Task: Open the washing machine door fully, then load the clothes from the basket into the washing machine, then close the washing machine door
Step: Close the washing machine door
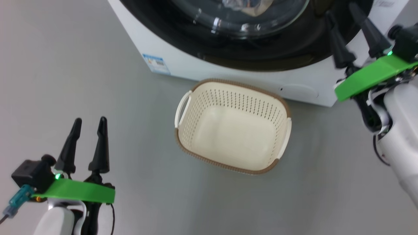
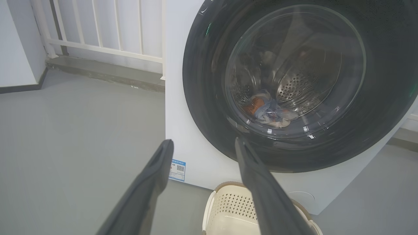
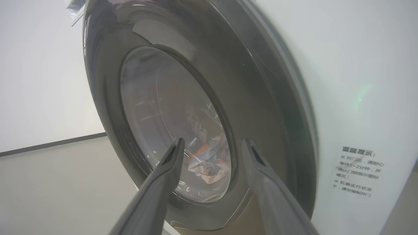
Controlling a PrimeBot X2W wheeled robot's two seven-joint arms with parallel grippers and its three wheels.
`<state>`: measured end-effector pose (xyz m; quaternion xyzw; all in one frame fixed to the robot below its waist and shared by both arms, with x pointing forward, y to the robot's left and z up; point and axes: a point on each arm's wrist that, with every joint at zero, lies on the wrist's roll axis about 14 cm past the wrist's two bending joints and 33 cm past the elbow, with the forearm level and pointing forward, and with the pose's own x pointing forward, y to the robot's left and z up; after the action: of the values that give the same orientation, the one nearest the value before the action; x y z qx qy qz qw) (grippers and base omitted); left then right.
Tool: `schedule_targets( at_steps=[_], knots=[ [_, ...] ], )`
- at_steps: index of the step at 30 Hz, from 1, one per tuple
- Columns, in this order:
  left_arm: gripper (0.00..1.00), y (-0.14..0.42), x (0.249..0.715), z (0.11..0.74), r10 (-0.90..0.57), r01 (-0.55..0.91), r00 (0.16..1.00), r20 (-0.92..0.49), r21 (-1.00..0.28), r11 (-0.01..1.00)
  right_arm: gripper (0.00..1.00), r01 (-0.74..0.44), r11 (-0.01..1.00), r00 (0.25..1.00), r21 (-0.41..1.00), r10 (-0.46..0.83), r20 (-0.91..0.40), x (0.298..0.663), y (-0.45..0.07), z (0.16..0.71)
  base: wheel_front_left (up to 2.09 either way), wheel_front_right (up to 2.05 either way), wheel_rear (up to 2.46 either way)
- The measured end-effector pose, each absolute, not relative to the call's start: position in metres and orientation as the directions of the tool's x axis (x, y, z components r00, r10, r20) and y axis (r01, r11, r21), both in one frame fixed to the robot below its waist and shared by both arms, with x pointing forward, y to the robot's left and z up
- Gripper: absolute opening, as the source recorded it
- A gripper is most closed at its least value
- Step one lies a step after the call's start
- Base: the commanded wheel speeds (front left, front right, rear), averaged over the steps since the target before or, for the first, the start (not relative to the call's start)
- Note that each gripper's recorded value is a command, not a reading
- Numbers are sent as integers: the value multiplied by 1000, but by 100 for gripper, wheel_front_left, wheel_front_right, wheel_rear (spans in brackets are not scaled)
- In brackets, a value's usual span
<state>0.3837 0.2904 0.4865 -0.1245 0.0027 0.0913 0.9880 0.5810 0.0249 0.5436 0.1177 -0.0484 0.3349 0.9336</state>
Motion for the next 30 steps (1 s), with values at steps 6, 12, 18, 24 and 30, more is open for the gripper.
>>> schedule_targets(
  at_steps=[6,12,18,24,30],
  knots=[
    [100,287,370,498,164,-159,986,-2,-251,955,100,-654,738,755,166,624,203,547,21,567,0,0,0],
    [100,279,356,504,133,-126,991,11,-260,957,100,-644,745,762,175,605,230,511,6,584,0,0,0],
    [100,271,346,509,112,-103,994,18,-267,958,100,-618,763,782,188,574,241,480,-12,590,0,0,0],
    [100,251,352,527,52,-30,996,72,-279,960,100,-535,824,837,186,488,247,455,-59,593,0,0,0],
    [100,235,352,531,10,16,996,86,-285,958,100,-461,862,876,213,403,263,433,-96,596,0,0,0]
  ],
)
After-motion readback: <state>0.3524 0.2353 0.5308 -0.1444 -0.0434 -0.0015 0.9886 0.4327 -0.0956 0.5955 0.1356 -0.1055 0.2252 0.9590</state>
